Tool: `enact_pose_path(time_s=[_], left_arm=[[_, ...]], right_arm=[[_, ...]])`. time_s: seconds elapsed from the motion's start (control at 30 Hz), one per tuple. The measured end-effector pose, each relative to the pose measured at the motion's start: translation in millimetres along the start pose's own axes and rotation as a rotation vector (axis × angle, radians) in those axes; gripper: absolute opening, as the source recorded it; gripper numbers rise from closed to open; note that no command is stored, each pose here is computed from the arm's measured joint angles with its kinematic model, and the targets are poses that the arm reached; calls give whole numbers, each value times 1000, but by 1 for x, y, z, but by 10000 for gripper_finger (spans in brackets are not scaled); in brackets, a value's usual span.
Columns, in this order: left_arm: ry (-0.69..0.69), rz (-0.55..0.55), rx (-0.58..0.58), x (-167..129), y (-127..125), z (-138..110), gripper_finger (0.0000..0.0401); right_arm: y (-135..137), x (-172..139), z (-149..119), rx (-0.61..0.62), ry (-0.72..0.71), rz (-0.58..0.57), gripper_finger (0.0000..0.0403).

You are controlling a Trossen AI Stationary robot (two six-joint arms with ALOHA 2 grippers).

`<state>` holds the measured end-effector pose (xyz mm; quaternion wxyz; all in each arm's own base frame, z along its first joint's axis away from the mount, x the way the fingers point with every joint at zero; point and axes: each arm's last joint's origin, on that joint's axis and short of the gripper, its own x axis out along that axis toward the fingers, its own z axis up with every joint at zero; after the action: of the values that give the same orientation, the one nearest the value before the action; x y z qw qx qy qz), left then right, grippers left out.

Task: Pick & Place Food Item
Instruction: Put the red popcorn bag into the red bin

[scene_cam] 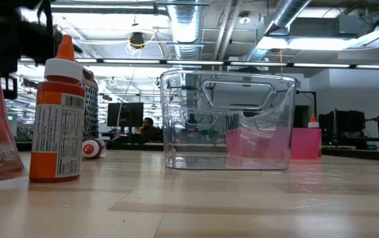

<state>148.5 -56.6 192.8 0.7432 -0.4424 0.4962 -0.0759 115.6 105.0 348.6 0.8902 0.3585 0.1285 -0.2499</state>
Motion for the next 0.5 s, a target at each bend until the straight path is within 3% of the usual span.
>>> enact_pose_path(time_s=[0.5], left_arm=[[-49,-35,102,-26,-43,5,0]], right_arm=[[1,0,0,8,0,6,249]])
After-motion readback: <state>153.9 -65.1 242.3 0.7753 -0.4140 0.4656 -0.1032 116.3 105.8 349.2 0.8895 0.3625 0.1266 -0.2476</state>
